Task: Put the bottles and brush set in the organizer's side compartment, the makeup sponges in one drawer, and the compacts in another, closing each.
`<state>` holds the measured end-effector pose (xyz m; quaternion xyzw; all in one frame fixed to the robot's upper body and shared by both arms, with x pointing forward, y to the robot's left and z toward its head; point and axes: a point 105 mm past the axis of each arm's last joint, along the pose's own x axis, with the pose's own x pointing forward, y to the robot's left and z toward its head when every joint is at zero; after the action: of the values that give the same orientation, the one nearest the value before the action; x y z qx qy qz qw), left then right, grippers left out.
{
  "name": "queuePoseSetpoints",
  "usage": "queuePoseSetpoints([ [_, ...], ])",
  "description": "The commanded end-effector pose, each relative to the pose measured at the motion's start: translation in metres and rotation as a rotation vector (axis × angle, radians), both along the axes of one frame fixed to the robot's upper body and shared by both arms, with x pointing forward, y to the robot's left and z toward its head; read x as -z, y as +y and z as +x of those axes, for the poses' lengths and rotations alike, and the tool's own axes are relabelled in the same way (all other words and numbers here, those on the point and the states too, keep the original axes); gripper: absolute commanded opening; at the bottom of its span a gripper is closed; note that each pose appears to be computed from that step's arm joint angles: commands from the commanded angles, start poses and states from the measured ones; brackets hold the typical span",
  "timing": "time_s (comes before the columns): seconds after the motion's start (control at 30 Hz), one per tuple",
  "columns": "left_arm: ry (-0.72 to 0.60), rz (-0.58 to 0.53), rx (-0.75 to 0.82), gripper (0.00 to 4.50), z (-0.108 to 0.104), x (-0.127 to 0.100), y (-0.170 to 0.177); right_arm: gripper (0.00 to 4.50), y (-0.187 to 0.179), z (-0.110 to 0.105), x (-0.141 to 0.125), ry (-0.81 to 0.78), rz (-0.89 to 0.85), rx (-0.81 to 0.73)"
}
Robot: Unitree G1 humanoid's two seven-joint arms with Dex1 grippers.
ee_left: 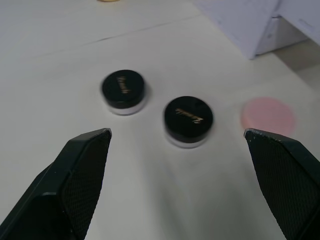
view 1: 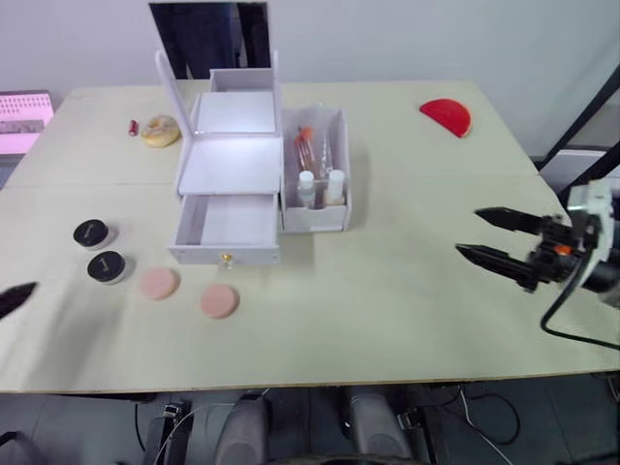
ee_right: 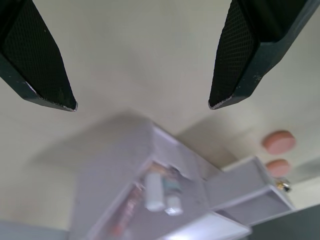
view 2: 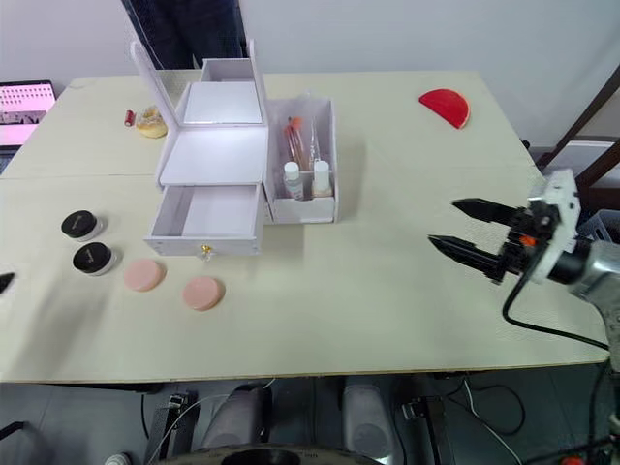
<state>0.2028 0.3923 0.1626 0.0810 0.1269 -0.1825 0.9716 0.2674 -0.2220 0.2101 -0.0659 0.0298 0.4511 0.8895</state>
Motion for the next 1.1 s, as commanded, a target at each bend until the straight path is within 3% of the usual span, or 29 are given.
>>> queuePoseSetpoints([
  [0.03,-0.048,-0.006,0.101,4.48,0.008,-0.004,-0.050,4.50,0.036,-0.006,-0.013,-0.034,0.014,-0.135],
  [0.17,-0.071,-0.069,0.164,4.48,0.007,0.010,-0.114,4.50,0.071,-0.007,-0.018,-0.050,0.009,-0.255],
  [0.37,-0.107,-0.078,0.061,4.48,0.012,0.031,-0.169,4.50,0.109,-0.015,-0.013,-0.025,-0.049,-0.391],
  [0.53,-0.122,-0.102,-0.034,4.48,0.013,0.043,-0.187,4.50,0.125,-0.019,-0.022,-0.051,0.008,-0.441],
  [1.1,-0.063,-0.065,0.002,4.48,0.029,0.085,-0.224,4.50,0.138,-0.023,-0.026,-0.085,0.053,-0.486],
])
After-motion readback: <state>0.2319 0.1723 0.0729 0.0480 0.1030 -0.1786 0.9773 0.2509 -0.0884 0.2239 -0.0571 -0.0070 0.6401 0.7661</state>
